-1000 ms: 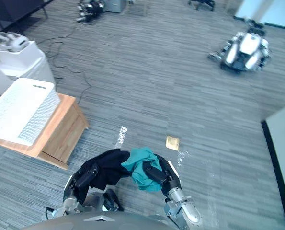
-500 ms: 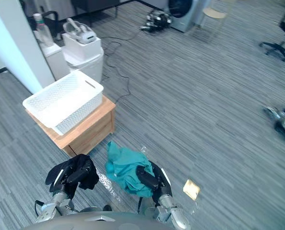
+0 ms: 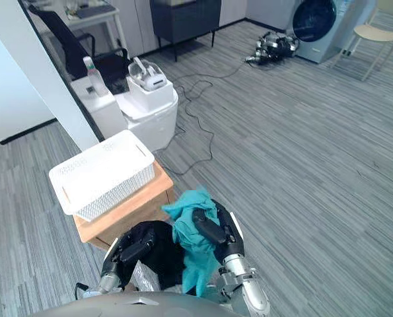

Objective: Tidy up the quilt and then pick up the clothes from the bed and put them into the laundry hamper

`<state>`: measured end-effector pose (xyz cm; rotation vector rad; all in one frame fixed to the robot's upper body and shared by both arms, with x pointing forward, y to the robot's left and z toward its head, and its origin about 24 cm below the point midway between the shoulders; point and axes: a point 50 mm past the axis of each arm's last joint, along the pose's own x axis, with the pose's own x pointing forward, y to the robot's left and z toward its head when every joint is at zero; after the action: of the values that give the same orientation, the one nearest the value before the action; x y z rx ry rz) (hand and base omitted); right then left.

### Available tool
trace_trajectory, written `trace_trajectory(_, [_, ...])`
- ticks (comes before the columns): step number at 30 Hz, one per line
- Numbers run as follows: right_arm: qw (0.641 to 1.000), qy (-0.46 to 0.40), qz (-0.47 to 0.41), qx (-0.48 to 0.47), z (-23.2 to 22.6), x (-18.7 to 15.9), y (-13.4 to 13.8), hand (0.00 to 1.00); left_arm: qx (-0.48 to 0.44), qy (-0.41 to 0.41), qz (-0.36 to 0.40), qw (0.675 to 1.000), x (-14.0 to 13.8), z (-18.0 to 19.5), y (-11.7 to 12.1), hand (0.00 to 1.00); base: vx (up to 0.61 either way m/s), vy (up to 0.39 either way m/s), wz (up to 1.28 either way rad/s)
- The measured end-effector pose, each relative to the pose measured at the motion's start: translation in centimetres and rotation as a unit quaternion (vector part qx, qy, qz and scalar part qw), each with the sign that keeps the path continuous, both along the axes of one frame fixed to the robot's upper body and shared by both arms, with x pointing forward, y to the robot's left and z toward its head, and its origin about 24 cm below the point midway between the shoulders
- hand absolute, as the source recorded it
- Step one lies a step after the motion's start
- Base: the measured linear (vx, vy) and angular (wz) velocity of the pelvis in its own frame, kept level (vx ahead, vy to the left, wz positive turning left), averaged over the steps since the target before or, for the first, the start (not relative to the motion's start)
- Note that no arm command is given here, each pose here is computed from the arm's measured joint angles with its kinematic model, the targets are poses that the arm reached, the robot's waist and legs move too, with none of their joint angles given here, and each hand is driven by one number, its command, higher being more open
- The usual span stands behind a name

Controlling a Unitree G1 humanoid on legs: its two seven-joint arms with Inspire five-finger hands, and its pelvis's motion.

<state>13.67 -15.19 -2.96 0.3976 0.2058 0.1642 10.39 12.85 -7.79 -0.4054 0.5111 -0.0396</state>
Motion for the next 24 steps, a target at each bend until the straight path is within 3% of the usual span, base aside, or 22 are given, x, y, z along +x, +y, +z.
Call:
trace_trajectory(10, [0.999,0.014,0.028,-0.014,-0.7,-0.2,2.3,0.00,0.018,0.013,0.032,0.999,-0.3,-0.2,2.1,0.00,0.29,0.068,0.13])
trace_trajectory(14, [0.998,0.014,-0.035,-0.043,-0.4,0.6,0.4,0.00,0.020,-0.004,-0.003,1.000,1.0,-0.3,2.2,0.00,0.15,0.059,0.50])
trace_trajectory(17, [0.995,-0.004,-0.079,-0.058,0.4,0.6,-1.3,0.00,0.042,0.008,-0.022,0.999,0.1,-0.5,3.4,0.00,0.16,-0.077,0.75])
trace_trajectory(22, [0.972,-0.199,-0.089,-0.082,8.6,1.7,-3.1,0.00,0.075,0.003,-0.052,0.996,0.1,0.1,5.6,0.00,0.16,-0.222,0.79])
trace_trajectory(24, [0.951,-0.280,-0.059,-0.113,11.7,2.7,-3.9,0.00,0.062,0.020,-0.047,0.997,-0.2,-0.3,5.2,0.00,0.24,-0.228,0.28])
